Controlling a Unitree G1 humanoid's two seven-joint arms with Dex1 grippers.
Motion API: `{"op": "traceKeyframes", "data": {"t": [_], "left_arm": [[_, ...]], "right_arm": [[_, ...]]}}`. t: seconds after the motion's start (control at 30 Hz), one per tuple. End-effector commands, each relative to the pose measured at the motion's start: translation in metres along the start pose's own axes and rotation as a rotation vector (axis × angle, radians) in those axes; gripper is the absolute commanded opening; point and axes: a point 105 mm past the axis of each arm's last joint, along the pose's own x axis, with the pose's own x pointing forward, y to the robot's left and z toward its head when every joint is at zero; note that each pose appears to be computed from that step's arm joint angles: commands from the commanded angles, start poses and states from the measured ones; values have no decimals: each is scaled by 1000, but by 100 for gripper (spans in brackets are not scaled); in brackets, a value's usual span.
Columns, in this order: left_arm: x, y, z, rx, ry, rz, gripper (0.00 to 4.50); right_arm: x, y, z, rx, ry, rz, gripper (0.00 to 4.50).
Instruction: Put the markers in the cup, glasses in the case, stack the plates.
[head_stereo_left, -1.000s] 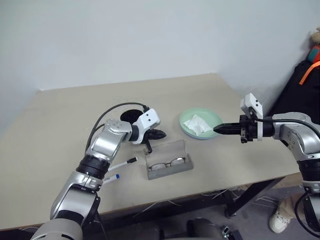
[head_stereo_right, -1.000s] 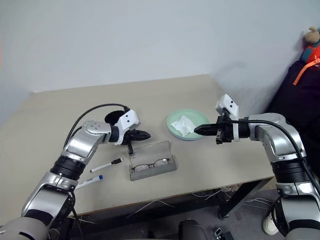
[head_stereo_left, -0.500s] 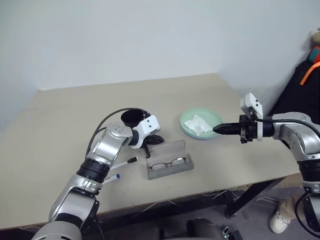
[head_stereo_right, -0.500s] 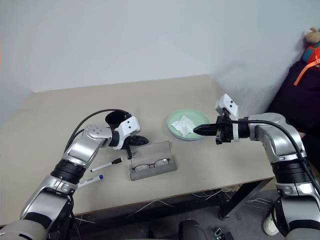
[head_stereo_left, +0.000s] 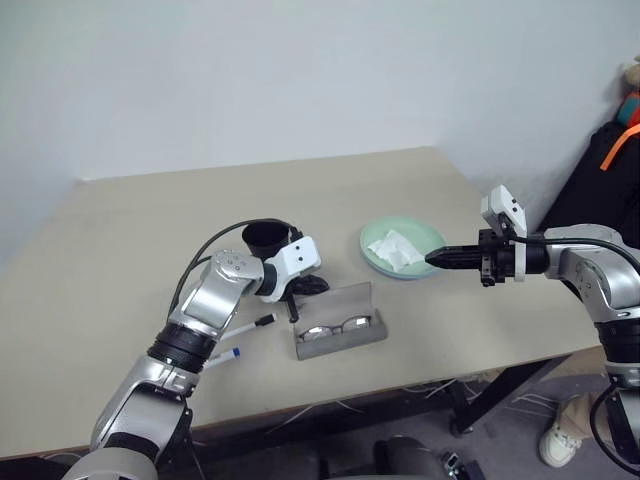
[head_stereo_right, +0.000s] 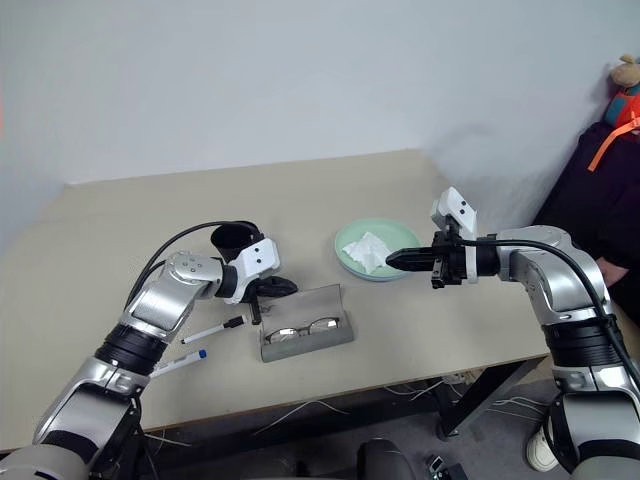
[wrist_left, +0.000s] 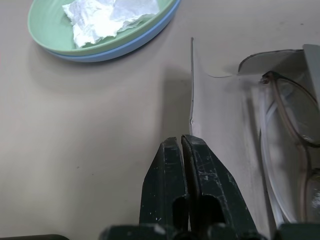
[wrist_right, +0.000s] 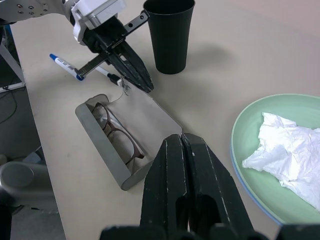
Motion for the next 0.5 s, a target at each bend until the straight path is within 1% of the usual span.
{"op": "traceKeyframes", "data": {"t": [0.03,0.1,0.23,0.5], "left_arm": [[-2,-11,3,4,-7,-54,5],[-3,-15,2,0,-8,-69,5],[-6,-34,-7,-6,17,-130,5],[-5,-51,-12,-28,23,-165,5]], "right_arm": [[-7,1,15,-51,-27,-8,0],[-7,1,15,-52,-27,-9,0],[-7,1,15,-54,-26,-9,0],[-6,0,15,-55,-27,-9,0]]}}
